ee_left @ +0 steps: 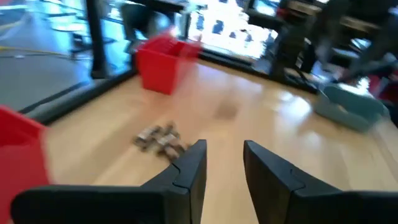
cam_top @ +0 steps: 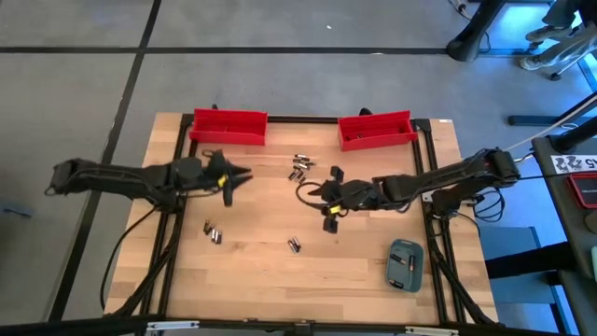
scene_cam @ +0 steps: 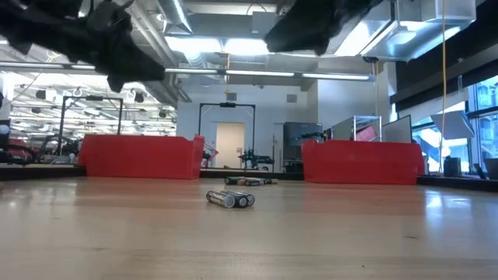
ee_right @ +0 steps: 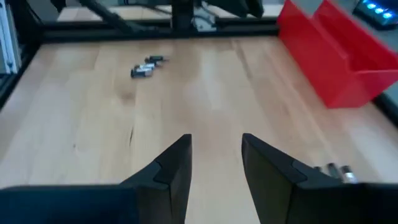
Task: Sort batteries
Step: Put the small silver battery into the left red bin
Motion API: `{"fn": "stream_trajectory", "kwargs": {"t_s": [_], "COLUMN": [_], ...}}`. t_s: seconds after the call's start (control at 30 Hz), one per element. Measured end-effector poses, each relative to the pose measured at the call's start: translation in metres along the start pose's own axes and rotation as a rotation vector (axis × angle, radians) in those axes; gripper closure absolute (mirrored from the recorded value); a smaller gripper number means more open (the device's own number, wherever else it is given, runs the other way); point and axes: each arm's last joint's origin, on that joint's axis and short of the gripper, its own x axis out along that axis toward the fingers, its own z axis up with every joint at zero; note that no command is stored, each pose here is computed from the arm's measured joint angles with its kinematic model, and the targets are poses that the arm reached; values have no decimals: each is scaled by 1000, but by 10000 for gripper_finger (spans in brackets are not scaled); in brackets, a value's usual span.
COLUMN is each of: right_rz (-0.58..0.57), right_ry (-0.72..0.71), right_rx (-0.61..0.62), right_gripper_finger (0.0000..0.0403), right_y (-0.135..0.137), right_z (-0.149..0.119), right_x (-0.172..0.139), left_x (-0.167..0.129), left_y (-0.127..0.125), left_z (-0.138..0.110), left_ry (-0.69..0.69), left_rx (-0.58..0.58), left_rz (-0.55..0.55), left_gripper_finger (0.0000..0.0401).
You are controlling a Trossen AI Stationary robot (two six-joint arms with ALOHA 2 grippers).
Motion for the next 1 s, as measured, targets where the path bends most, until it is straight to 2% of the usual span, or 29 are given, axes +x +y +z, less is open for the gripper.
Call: {"fn": "stream_trajectory", "kwargs": {"t_s": [0.2,0.3,0.5,0.67,0.83,1.0], "right_rz": [65,128,322,443,362,173], "right_ry": [116,168,232,261,294,463], "right_rx": [-20,-46,-170,-208,-248,-302], "right_gripper_finger": [229,194,118,63,39,46], "right_y": [11,16,27,36,37,30], "right_z": [-32,-49,-82,-84,-72,-56], "right_x": [44,62,93,106,108,100], "left_x": [1,1,3,7,10,14], "left_y": [-20,-30,-48,-56,-58,-60], "left_z": [-29,-36,-47,-53,-60,-63], "left_ry": [98,126,136,152,179,174], "left_rx": [65,69,58,44,35,17], "left_rz": [-44,-31,-46,-70,-46,-37], "left_gripper_finger": [328,336,346,350,350,350]}}
